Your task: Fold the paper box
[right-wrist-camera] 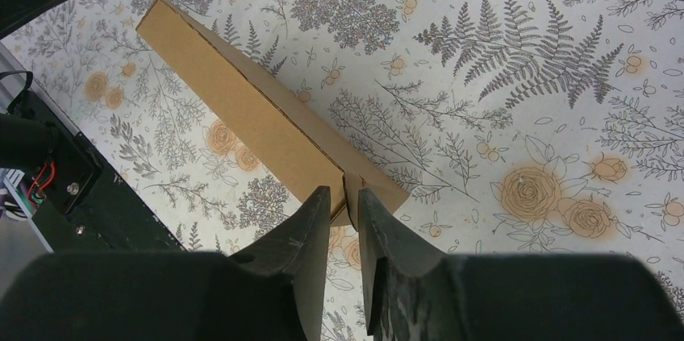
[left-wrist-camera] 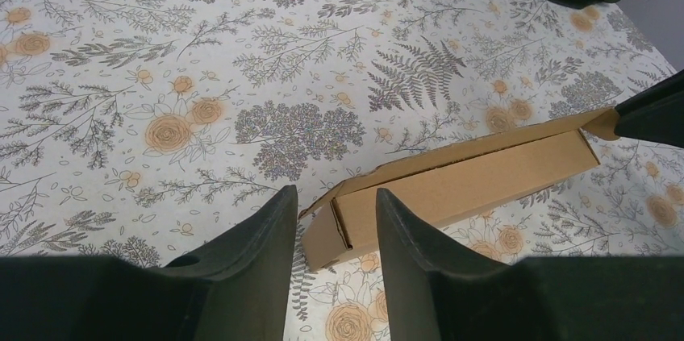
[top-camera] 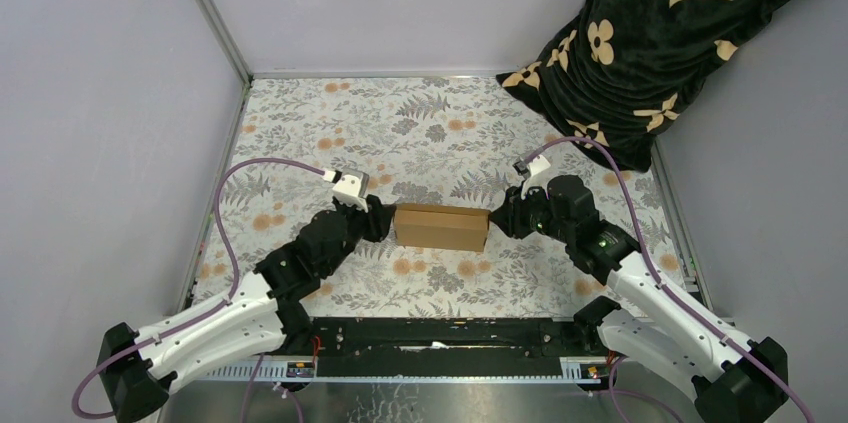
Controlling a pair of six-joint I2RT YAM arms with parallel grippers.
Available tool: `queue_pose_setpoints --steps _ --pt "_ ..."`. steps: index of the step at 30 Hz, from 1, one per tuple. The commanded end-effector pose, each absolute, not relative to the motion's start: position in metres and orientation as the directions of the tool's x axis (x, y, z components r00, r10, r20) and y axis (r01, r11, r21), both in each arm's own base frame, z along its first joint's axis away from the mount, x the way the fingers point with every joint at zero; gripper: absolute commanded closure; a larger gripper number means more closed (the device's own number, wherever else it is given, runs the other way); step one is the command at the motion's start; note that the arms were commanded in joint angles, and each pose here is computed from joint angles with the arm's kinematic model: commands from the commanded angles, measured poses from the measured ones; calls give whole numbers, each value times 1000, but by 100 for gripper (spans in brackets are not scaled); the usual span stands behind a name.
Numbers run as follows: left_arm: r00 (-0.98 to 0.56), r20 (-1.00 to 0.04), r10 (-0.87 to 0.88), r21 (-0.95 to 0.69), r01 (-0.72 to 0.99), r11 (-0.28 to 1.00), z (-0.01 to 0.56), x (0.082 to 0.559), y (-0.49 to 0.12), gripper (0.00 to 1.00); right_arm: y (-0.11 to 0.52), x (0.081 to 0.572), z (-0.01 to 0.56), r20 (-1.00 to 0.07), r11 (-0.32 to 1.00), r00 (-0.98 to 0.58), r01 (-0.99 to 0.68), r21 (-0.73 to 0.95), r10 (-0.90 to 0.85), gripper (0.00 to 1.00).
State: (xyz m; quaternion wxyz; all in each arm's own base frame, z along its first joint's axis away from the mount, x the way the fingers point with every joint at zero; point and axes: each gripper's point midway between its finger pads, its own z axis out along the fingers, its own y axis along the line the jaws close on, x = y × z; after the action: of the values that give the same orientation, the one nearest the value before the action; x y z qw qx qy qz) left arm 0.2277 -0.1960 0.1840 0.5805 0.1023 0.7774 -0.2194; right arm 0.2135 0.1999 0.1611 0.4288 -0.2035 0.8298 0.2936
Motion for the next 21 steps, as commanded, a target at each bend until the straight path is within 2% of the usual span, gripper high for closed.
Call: queue_pose_setpoints --steps 1,13,16,21 --pt "-299 -949 -103 -221 393 893 181 229 -194 54 207 219 177 -867 727 -495 -619 297 -67 74" --pt "-303 -948 -93 -214 394 894 177 230 -194 52 207 220 176 -867 729 -494 -618 294 -69 75" --pt "-310 -947 -87 -210 388 897 172 230 -193 57 207 220 175 -866 730 -496 -617 295 -69 75" --pt "-314 -946 -83 -204 375 904 170 231 -192 57 207 220 175 -866 729 -496 -618 296 -69 75"
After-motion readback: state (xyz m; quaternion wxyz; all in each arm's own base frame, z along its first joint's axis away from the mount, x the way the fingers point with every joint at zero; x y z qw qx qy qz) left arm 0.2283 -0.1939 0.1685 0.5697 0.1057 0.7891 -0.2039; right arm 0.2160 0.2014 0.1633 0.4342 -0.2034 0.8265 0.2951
